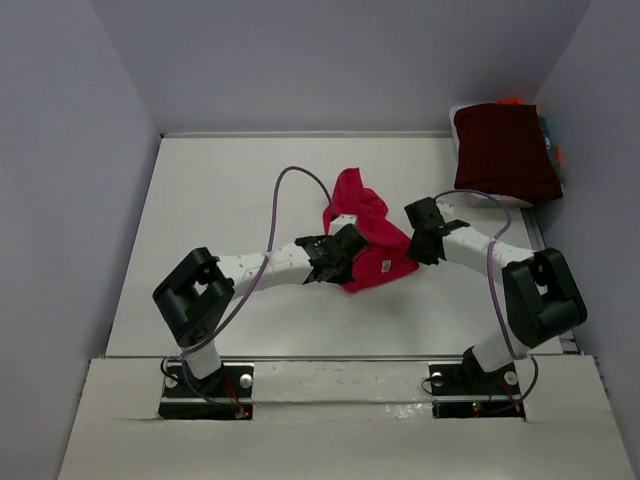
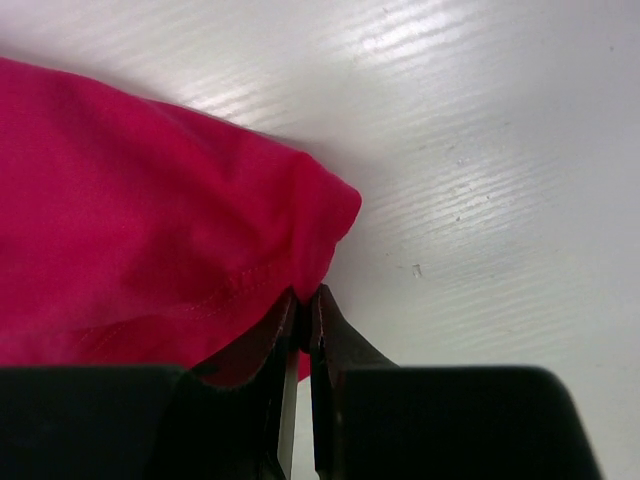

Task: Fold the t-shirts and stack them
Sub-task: Flatten out the tshirt

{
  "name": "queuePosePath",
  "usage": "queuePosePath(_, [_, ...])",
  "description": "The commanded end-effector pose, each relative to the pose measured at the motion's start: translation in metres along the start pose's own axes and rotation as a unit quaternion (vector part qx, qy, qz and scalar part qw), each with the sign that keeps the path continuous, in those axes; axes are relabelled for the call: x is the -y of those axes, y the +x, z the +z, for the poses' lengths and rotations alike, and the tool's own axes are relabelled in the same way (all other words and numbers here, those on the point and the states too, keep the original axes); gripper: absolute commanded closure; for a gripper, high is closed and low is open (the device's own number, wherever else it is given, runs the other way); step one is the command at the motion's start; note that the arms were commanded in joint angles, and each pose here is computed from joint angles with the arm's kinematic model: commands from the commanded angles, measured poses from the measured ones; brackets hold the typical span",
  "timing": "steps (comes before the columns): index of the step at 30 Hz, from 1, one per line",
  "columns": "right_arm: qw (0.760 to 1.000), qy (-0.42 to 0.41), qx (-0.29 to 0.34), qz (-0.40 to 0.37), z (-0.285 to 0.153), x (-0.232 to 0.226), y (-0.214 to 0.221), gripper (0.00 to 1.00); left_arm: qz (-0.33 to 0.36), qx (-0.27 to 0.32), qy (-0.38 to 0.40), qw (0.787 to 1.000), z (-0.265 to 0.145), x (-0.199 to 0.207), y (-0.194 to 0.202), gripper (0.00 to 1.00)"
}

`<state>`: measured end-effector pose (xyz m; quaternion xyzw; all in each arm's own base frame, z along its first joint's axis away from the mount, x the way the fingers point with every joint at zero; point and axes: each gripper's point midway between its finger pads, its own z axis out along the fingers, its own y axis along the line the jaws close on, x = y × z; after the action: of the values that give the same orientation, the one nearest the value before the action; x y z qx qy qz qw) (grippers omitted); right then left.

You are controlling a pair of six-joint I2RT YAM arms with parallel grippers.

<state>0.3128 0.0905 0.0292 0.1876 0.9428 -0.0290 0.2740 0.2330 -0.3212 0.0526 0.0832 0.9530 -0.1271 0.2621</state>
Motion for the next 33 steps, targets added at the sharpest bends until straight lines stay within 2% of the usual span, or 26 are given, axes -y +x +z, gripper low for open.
queuePosePath(1, [0.997,-0.057,0.043,-0.004,-0.029,-0.025,-0.04,0.93,-0.011,0.094,-0.021,0.995,-0.042,0.002,-0.061,0.94])
queuePosePath(4, [0.993,-0.102,0.064,-0.013,-0.047,-0.044,-0.059,0.93,-0.015,0.132,-0.037,0.99,-0.055,0.0,-0.085,0.94])
queuePosePath(5, [0.988,-0.126,0.088,-0.021,-0.063,-0.051,-0.075,0.93,-0.016,0.152,-0.046,0.987,-0.065,0.003,-0.102,0.94])
queuePosePath(6, [0.986,-0.134,0.094,-0.018,-0.068,-0.056,-0.081,0.93,-0.013,0.153,-0.061,0.986,-0.066,-0.003,-0.101,0.94])
queuePosePath(10, [0.97,-0.182,0.155,-0.033,-0.114,-0.072,-0.123,0.93,-0.019,0.205,-0.099,0.974,-0.092,-0.004,-0.143,0.94])
queuePosePath(13, [0.953,-0.221,0.202,-0.034,-0.159,-0.085,-0.159,0.93,-0.027,0.253,-0.136,0.958,-0.123,-0.013,-0.172,0.94])
queuePosePath(16, [0.941,-0.246,0.23,-0.036,-0.19,-0.09,-0.176,0.93,-0.039,0.287,-0.155,0.944,-0.152,-0.023,-0.193,0.94])
queuePosePath(23, [0.91,-0.289,0.296,-0.034,-0.255,-0.095,-0.214,0.93,-0.074,0.347,-0.191,0.915,-0.21,-0.056,-0.218,0.94])
queuePosePath(25, [0.904,-0.29,0.313,-0.035,-0.269,-0.094,-0.224,0.93,-0.087,0.372,-0.205,0.901,-0.233,-0.069,-0.226,0.94])
queuePosePath(29, [0.894,-0.298,0.333,-0.033,-0.291,-0.09,-0.232,0.93,-0.102,0.407,-0.213,0.882,-0.27,-0.082,-0.234,0.94])
queuePosePath(33, [0.881,-0.321,0.345,-0.036,-0.309,-0.087,-0.229,0.93,-0.117,0.444,-0.189,0.868,-0.305,-0.091,-0.239,0.94])
